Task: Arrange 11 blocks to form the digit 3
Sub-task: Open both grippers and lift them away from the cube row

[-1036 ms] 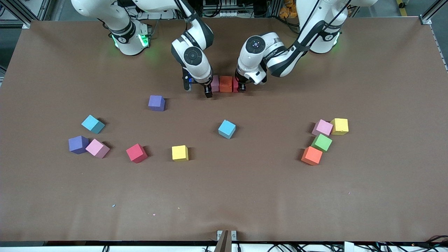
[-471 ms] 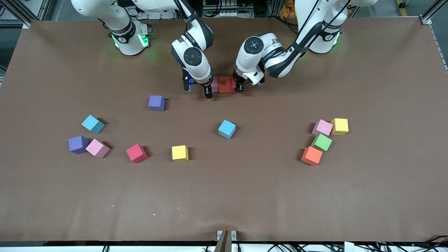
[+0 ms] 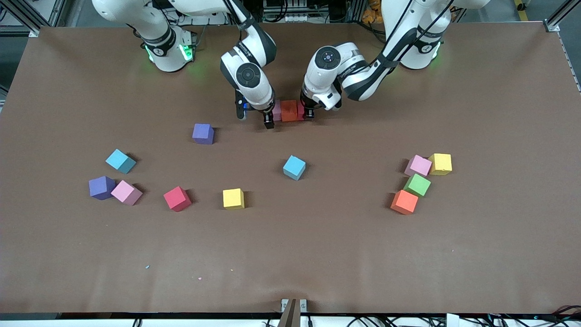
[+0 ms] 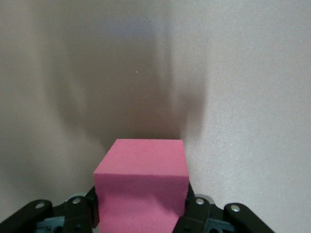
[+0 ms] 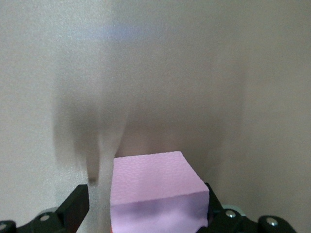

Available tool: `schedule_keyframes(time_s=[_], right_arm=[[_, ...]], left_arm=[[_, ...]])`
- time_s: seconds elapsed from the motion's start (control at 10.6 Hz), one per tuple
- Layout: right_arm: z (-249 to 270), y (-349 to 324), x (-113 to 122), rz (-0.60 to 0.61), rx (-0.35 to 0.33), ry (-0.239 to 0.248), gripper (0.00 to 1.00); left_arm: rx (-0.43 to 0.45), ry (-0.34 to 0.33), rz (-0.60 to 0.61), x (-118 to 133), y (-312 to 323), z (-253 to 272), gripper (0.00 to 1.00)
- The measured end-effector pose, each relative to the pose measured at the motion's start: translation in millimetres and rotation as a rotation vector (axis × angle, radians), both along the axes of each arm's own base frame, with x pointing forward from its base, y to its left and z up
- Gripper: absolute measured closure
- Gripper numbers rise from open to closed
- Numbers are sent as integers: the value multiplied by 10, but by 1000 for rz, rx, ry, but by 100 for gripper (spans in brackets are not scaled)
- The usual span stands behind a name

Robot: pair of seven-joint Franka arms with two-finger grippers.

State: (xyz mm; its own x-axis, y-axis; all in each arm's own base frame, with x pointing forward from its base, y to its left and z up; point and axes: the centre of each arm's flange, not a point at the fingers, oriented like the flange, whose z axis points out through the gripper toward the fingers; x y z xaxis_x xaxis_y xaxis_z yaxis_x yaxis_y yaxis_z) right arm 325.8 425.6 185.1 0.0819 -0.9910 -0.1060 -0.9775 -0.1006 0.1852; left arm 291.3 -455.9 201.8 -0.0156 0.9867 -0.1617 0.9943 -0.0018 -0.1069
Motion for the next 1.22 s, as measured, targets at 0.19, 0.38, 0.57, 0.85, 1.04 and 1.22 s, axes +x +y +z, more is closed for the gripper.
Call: schedule_keyframes(time_s=[0.19, 0.38, 0.57, 0.85, 1.04, 1.22], right_arm=[[39, 3, -11, 4, -4, 11, 0], [135, 11, -25, 10, -4, 23, 0], [228, 24, -22, 13, 5, 20, 0], [380, 27, -21, 17, 11, 27, 0], [511, 1, 12, 13, 17, 34, 0], [616, -27, 68, 7, 28, 29, 0]], left_arm=[[0, 1, -3, -13, -7, -4, 40], [1, 4, -2, -11, -5, -19, 40], [1, 12, 1, -2, -15, -52, 40], [-7, 14, 6, 34, -46, -55, 40], [-8, 13, 6, 42, -54, -53, 40], [-7, 1, -14, 39, -61, -50, 20]])
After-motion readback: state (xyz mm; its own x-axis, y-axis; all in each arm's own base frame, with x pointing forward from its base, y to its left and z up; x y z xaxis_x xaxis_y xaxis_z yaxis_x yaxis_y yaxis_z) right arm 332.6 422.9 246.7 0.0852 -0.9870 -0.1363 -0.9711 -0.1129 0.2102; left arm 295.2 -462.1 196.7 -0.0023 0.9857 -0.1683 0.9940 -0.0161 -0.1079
